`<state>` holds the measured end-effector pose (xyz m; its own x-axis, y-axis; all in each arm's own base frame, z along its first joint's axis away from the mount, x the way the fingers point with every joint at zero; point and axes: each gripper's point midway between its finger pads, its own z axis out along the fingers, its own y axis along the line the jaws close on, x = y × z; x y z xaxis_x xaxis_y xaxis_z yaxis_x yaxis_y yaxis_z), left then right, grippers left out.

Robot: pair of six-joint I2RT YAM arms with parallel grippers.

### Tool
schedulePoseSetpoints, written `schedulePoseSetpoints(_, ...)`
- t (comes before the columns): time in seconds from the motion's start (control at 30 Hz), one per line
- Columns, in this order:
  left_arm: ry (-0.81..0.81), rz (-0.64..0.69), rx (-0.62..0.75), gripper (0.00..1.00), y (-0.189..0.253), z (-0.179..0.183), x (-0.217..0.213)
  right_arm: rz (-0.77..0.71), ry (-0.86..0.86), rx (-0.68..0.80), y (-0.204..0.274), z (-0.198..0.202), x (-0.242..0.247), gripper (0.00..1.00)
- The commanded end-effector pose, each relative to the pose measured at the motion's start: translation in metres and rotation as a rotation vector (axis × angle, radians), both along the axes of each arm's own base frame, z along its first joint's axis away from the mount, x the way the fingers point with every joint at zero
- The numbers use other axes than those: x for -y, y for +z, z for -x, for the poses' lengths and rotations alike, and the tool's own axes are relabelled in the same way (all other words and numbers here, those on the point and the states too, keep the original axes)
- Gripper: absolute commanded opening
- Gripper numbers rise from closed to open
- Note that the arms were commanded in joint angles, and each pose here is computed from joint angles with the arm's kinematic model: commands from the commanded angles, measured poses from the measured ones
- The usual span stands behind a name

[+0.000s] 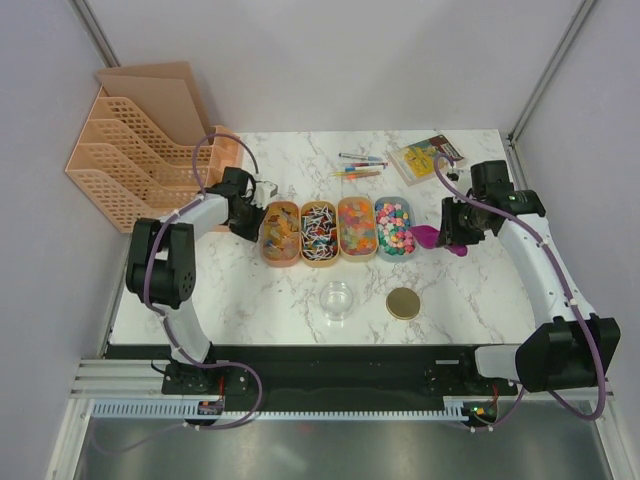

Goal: Pack the candies
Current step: Move the storage box to the center of the board.

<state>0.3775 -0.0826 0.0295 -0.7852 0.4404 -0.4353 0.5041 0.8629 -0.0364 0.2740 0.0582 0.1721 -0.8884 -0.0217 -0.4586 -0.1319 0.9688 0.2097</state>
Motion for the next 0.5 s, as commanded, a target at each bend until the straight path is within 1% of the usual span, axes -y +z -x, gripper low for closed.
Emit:
schedulePoseSetpoints(0.0, -0.099, 0.010, 0.034, 0.02, -0.001, -0.007, 0.018, 0.004, -0.040, 0.019, 0.006, 0.001, 0.005, 0.00)
schedulePoseSetpoints(0.13, -0.152, 0.044, 0.017, 0.02, -0.001, 0.003, 0.035, 0.004, -0.051, 0.015, 0.004, 0.001, 0.007, 0.00)
schedulePoseSetpoints(0.33, -0.259, 0.078, 0.017, 0.02, 0.004, 0.015, 0.077, 0.047, -0.061, -0.005, -0.006, 0.004, 0.018, 0.00)
schedulePoseSetpoints(0.47, -0.300, 0.098, 0.012, 0.02, 0.007, 0.017, 0.099, 0.071, -0.061, -0.009, -0.008, 0.003, 0.022, 0.00)
